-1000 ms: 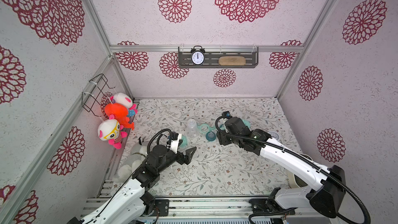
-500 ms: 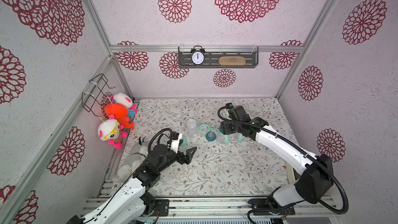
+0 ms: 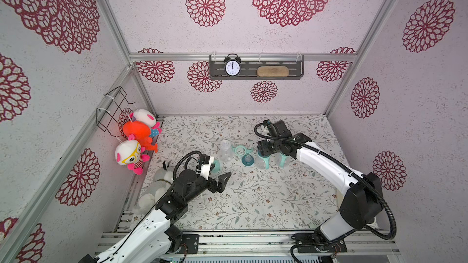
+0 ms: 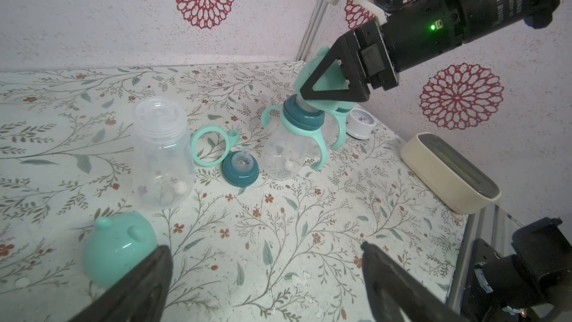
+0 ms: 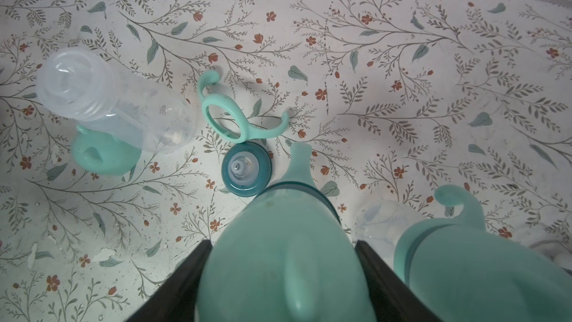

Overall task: Assemble the baby bottles
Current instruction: Close the lid on the baby bottle.

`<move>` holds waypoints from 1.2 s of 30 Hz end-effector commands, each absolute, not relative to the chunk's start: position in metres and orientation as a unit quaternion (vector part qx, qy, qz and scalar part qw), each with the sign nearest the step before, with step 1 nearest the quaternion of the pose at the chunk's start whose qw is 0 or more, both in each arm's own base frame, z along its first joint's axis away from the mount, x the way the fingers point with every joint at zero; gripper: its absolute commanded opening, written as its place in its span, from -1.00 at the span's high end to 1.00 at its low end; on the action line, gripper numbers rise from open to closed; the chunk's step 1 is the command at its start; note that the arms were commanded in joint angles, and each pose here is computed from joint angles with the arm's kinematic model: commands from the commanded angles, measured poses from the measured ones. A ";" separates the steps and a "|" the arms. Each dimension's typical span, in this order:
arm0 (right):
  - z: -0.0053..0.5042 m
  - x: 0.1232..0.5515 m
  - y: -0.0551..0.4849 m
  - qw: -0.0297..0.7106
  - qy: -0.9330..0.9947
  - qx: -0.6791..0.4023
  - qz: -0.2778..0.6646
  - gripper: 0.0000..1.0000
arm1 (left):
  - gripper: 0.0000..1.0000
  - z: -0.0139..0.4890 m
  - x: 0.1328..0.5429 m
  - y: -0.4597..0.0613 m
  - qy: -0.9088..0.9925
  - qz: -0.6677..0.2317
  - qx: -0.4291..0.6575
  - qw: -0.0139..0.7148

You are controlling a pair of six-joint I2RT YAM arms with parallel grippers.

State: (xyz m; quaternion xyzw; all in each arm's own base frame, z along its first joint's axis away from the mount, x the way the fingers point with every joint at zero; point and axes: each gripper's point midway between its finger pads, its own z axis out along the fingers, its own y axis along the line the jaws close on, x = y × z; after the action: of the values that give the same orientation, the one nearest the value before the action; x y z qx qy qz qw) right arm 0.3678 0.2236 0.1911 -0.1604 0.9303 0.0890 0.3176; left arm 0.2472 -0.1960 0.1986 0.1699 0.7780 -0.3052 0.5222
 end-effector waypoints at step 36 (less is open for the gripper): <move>0.165 0.374 0.212 0.265 0.948 -0.175 0.034 -0.42 | -0.95 0.212 0.249 -0.196 0.768 -0.310 0.171 0.534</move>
State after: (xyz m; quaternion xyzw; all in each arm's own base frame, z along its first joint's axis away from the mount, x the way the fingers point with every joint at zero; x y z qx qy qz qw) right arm 0.3764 0.2221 0.1693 -0.1707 0.9430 0.0590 0.2795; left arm 0.2471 -0.1961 0.1986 0.1701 0.7780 -0.3054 0.5220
